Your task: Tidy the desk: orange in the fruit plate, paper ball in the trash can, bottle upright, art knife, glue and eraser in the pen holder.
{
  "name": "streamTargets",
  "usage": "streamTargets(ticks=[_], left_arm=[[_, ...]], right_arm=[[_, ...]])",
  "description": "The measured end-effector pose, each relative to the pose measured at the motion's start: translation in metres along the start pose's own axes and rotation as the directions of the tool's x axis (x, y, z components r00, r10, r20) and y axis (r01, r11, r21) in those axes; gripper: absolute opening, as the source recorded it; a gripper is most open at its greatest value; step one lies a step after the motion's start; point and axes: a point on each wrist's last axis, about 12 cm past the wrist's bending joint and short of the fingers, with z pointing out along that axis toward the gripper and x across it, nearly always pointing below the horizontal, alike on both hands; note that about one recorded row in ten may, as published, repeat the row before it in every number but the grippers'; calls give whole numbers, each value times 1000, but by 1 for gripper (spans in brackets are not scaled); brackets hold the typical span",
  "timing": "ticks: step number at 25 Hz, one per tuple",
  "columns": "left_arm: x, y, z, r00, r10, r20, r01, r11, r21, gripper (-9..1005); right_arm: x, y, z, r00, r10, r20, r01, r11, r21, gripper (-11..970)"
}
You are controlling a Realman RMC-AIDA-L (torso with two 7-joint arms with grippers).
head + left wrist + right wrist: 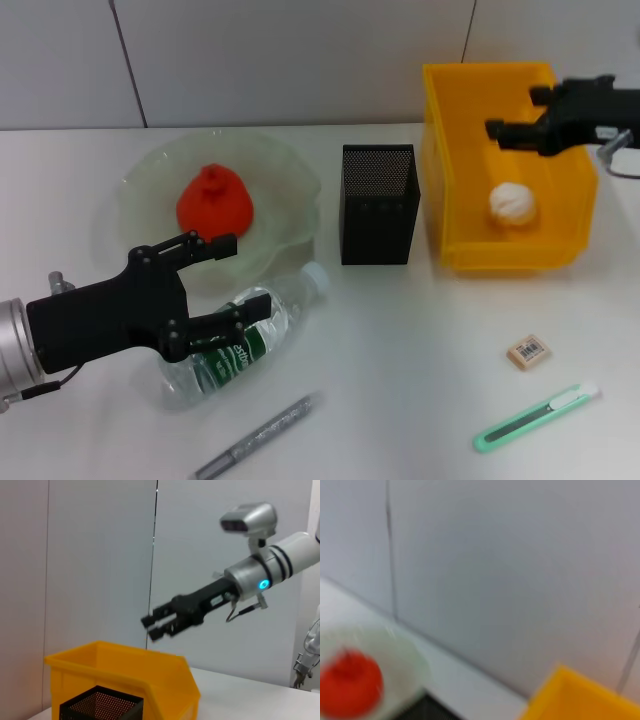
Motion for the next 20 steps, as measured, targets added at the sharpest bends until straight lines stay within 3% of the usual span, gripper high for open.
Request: streamTargets(ticks=[4, 8, 13, 19, 20], left_arm=[[0, 0, -1, 1000, -2, 1, 2, 1000, -5, 806], [0, 1, -2, 1000, -7, 9, 7, 1000, -21, 806], [0, 2, -2, 1000, -14, 11, 15, 1000, -28, 805], [-1, 4, 2, 999, -35, 11, 36, 998, -45, 804], [-1, 5, 3, 999, -35, 10, 36, 998, -50, 804]], right_arm=[[6, 3, -29, 978, 20, 207, -1, 996, -92, 705], [19, 6, -44, 963, 1, 270, 41, 988, -150, 706], [59, 6, -71, 931, 64, 359, 31, 967, -254, 706], [122, 8, -106, 871, 92, 483, 61, 954, -292, 706], [122, 8, -106, 871, 92, 483, 61, 954, -292, 706]])
